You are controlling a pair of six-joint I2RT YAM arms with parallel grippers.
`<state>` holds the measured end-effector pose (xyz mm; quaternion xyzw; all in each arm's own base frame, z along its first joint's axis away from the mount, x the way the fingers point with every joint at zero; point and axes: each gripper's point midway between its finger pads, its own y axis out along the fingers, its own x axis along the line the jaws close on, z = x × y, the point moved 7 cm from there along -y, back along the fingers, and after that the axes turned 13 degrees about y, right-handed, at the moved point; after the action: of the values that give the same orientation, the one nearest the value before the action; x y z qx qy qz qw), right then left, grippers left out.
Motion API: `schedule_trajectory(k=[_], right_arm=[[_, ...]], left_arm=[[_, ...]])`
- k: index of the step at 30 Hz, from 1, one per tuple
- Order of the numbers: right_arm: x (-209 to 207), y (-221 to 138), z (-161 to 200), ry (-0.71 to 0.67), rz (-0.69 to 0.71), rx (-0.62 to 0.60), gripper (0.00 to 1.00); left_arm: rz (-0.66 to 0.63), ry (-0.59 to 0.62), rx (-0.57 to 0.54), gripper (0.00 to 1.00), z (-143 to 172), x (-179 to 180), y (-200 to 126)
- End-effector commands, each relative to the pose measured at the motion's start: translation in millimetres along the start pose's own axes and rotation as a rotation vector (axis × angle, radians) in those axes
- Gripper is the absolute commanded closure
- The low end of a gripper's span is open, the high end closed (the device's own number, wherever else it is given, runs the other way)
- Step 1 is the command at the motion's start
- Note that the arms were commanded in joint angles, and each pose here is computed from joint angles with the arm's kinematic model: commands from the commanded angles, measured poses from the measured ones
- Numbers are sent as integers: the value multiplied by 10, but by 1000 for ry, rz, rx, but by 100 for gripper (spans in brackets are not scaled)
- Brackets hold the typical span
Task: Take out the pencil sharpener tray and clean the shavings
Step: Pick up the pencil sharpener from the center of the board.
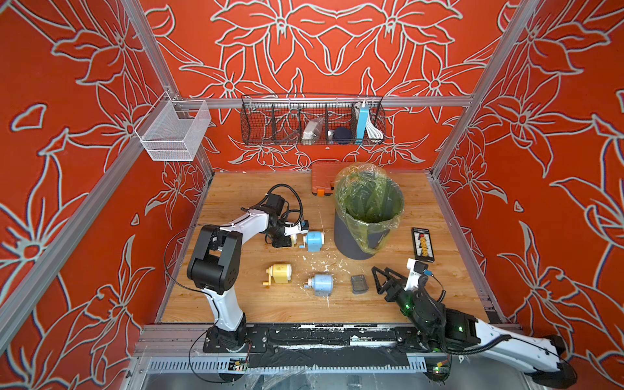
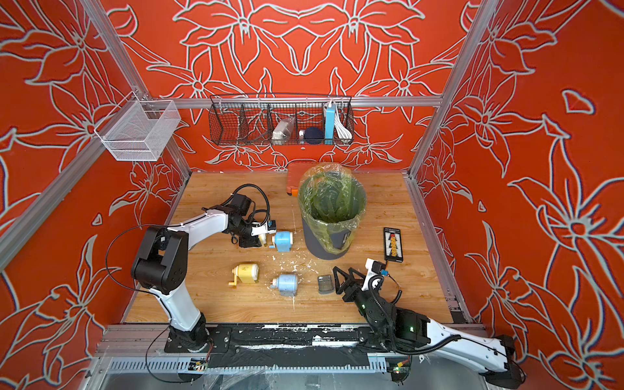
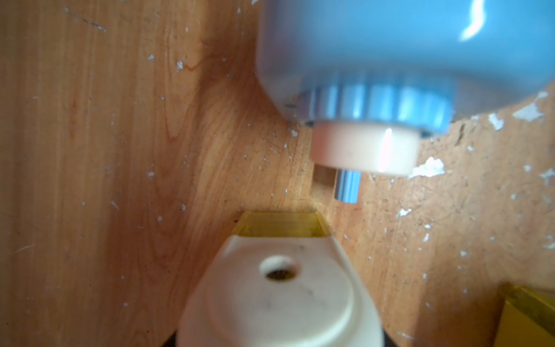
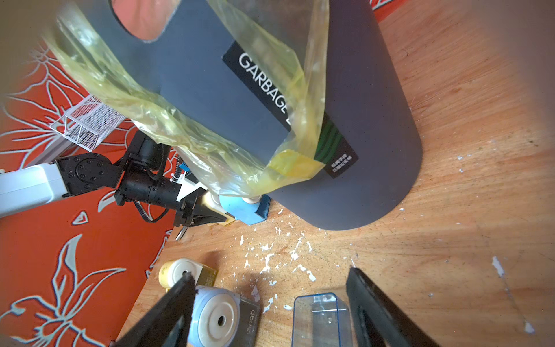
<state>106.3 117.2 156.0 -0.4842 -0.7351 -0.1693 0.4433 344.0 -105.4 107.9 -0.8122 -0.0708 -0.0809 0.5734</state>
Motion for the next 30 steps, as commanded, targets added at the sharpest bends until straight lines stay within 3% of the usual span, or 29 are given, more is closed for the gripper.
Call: schedule_trajectory(k=[1, 6, 13, 20, 26, 30], right_arm=[[-508, 9, 236, -205, 180, 89, 19], [-431, 15, 234, -228, 134, 97, 19], [13, -45, 138, -407, -47, 173, 17], [805, -209, -141, -662, -189, 316, 6], [1556, -168, -116, -890, -355, 499, 3], [1761, -130, 12, -925, -492, 551, 3]], left_arm=[[10, 1, -29, 64, -65, -49, -46], [-101, -36, -59, 100, -144, -14, -322], [-226, -65, -119, 100, -361, -82, -1142], [-271, -36, -243, 100, -662, -560, -1955], [-76, 89, -355, 100, -1004, -1209, -2226], [71, 156, -461, 100, -1203, -1522, -2304]])
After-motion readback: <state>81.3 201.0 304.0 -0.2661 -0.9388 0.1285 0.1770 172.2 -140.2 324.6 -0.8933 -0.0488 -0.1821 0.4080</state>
